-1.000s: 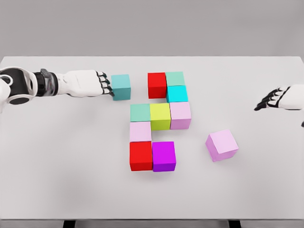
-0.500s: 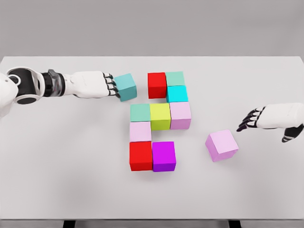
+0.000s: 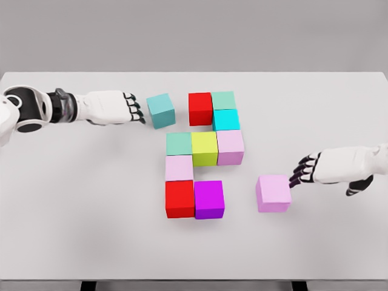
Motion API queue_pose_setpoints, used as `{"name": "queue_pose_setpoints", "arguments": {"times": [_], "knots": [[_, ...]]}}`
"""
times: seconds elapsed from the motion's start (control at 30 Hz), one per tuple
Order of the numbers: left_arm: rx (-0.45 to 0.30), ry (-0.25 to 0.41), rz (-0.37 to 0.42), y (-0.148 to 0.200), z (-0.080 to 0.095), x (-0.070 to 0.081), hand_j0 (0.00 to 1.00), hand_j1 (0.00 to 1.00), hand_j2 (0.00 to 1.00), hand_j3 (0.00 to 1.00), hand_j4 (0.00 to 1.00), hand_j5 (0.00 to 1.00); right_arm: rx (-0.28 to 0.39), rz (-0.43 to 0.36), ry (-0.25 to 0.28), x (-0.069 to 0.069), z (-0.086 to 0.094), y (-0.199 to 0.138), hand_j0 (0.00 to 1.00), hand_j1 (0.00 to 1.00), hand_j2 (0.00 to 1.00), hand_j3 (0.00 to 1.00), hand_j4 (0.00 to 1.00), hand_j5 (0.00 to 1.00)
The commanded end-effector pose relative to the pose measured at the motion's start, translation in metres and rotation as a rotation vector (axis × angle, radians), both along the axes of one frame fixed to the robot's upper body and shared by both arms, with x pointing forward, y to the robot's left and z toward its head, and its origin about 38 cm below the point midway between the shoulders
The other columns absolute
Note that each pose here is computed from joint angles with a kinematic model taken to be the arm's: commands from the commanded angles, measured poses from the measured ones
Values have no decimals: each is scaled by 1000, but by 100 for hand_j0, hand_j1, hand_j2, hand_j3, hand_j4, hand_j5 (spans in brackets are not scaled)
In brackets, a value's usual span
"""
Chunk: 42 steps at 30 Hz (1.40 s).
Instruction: Assemble the squares on the desktop into the number 2
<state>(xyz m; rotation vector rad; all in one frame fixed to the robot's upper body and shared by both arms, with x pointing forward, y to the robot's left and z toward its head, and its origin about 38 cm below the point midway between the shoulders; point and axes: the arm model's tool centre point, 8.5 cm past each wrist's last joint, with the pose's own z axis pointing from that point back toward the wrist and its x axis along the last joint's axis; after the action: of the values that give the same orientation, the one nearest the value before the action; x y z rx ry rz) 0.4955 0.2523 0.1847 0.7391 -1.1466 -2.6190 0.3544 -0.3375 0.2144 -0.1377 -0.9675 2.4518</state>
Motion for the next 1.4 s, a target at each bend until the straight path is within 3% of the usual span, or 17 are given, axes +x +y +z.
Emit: {"name": "queue_pose_setpoints", "arguments": {"times": [0.0,0.17,0.33,0.57,1.13,1.37], "knots": [[-1,2,18,5,-1,3,91,91,91,91,91,91,6,20,-2,-5,3,5,100,100,100,100,100,100],[-3,-11,48,4,6,17,93,93,93,93,93,93,-6,0,0,-6,3,-3,100,100,100,100,100,100],[-5,-13,50,1,7,19,93,93,93,93,93,93,-22,-24,8,-9,2,-13,100,100,100,100,100,100],[-9,-9,53,-6,5,25,93,93,93,93,93,93,-12,14,23,-16,-2,-2,100,100,100,100,100,100],[-16,-12,60,-16,7,33,93,93,93,93,93,93,29,70,25,-10,-8,24,100,100,100,100,100,100],[-18,-12,61,-17,7,34,93,93,93,93,93,93,11,57,0,-6,-3,18,100,100,100,100,100,100]]}}
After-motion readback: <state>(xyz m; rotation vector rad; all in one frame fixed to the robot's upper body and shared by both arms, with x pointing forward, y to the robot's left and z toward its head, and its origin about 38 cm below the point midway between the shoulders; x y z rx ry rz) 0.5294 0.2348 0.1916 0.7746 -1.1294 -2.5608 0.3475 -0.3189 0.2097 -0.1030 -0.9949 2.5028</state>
